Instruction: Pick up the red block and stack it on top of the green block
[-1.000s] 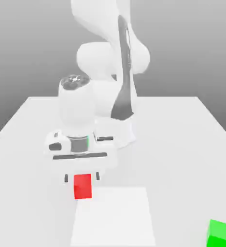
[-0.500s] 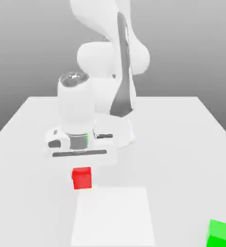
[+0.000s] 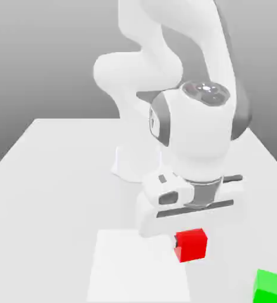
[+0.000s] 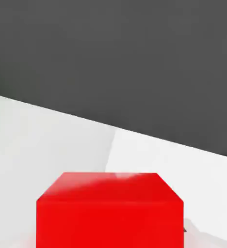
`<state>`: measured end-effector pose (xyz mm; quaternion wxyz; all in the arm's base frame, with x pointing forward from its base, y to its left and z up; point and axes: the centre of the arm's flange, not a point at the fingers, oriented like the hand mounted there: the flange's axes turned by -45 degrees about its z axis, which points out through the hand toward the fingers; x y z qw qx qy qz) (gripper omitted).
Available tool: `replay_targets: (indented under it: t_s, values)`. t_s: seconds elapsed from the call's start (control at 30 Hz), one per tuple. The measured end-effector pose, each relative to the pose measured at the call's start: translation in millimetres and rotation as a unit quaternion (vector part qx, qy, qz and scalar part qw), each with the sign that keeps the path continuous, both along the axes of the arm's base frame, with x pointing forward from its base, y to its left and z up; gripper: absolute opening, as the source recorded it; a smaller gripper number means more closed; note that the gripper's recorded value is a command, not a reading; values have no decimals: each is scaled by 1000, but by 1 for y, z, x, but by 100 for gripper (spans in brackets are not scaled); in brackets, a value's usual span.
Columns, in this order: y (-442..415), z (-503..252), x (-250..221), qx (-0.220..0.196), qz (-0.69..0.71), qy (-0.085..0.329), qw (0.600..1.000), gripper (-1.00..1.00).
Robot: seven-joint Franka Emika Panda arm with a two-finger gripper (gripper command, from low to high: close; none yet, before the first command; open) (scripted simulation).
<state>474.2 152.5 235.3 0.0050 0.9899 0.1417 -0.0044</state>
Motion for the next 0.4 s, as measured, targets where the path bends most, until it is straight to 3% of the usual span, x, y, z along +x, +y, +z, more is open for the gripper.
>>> replay_targets:
  t_s: [0.13,0.27,0.3,0.4]
  values:
    - [82,7,10,5,15,-3,1000,-100]
    - [99,-43,11,6,17,-4,1000,-100]
    - [99,-51,10,6,17,-4,1000,100]
    - [99,-51,10,6,17,-4,1000,100]
